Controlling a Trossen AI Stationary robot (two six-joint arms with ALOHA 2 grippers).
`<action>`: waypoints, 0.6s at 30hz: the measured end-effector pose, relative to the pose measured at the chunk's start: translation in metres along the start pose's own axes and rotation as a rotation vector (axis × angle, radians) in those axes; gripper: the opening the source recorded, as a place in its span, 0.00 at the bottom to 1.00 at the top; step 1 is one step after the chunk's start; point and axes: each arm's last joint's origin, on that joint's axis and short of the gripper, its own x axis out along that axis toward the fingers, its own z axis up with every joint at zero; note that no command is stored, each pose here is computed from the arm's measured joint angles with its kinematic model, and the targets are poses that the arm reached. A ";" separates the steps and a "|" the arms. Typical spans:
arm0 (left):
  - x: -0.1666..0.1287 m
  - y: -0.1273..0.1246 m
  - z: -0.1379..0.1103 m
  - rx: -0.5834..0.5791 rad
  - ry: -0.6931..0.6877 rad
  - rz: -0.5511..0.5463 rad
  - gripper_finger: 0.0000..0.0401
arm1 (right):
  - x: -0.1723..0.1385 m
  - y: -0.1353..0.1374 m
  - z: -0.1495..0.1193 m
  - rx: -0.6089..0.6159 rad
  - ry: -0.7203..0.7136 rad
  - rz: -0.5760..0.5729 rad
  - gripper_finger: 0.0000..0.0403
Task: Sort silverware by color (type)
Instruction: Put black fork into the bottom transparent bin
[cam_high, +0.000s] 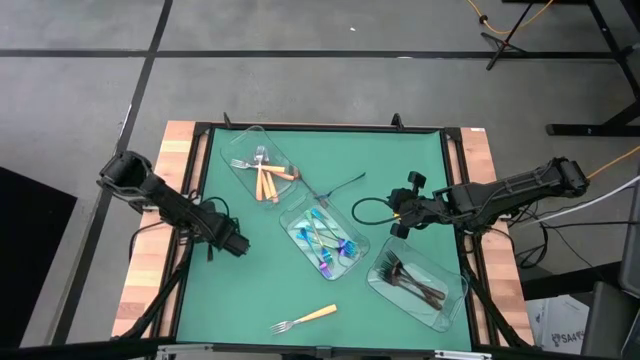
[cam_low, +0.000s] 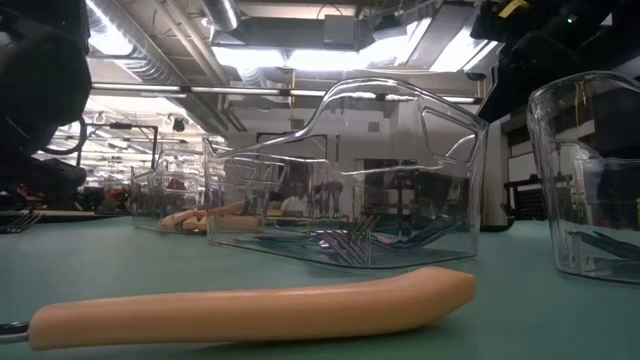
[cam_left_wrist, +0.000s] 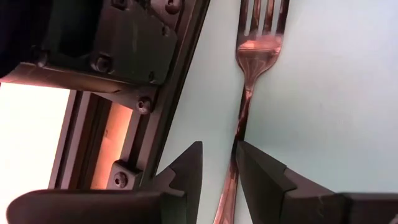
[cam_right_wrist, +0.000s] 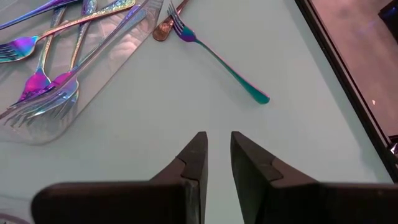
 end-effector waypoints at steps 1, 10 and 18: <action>0.000 0.000 0.000 0.000 0.000 0.000 0.24 | 0.000 0.000 0.000 0.000 0.000 0.000 0.14; -0.001 -0.004 -0.003 0.008 0.012 -0.060 0.24 | 0.000 0.000 0.000 0.000 0.000 0.000 0.14; 0.002 -0.004 -0.002 0.009 0.006 -0.060 0.24 | 0.000 0.000 0.000 0.001 -0.001 0.000 0.14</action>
